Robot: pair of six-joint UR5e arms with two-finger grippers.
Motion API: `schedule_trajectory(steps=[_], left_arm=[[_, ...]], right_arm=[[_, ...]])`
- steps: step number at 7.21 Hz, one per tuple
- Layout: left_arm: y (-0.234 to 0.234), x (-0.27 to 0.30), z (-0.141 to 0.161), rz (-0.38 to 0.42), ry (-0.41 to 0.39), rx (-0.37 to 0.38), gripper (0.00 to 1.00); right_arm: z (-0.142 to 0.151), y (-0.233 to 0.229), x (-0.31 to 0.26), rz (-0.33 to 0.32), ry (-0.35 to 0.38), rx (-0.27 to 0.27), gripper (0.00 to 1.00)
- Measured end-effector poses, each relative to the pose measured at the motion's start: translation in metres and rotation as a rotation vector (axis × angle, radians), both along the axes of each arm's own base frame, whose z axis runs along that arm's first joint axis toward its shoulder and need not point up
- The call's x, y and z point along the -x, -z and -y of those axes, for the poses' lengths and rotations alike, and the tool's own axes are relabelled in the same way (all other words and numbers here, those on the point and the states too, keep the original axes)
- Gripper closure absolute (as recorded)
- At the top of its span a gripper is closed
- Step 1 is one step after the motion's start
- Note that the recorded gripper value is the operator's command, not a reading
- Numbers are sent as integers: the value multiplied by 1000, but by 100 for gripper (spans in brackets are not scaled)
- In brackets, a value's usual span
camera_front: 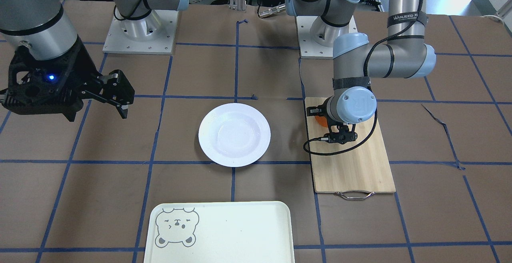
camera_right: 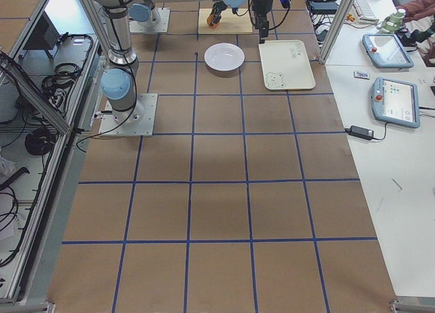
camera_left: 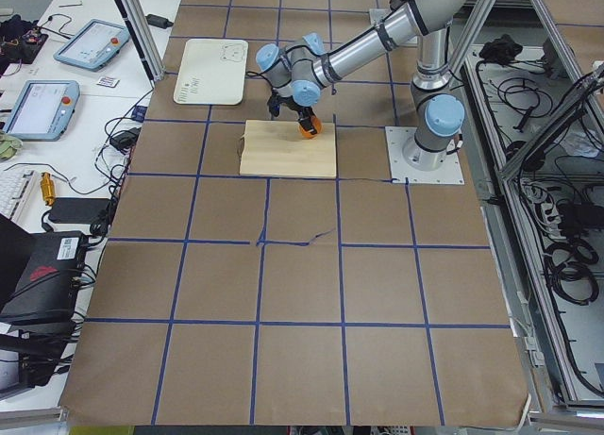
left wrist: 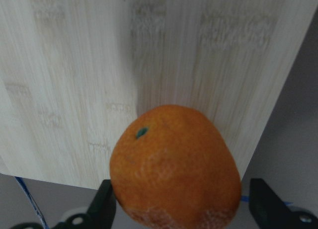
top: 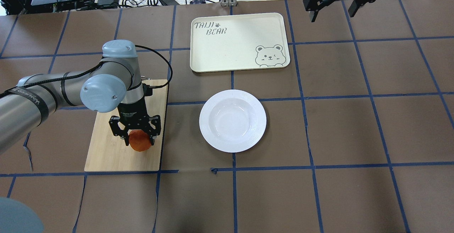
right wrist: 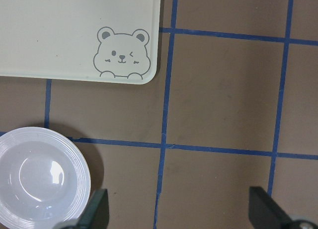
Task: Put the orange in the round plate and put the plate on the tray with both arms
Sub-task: 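Carry the orange with the left gripper onto the white plate and release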
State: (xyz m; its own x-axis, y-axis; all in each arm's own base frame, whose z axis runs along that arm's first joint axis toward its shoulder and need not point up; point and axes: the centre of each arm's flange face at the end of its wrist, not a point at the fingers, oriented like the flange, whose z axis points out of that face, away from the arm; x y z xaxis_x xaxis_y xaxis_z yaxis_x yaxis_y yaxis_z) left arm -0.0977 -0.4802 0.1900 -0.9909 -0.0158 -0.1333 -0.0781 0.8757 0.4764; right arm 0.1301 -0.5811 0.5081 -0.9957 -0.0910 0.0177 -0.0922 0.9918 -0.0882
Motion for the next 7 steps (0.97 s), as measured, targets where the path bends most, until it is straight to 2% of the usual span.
schedule_trajectory(steps=[2,3,4,5,7], left_arm=[[-13,3,8,-20,1,62,100],[-25,16,12,-67,-38,96,100],[-38,39,13,-121,-112,121,100],[-49,77,8,-134,-175,138,100],[-62,171,-2,-109,-288,202,100]], right_arm=[[0,0,0,-1,0,0,0],[0,0,0,0,0,0,0],[0,0,0,0,0,0,0],[0,0,0,-1,0,0,0],[0,-1,0,0,-1,1,0]])
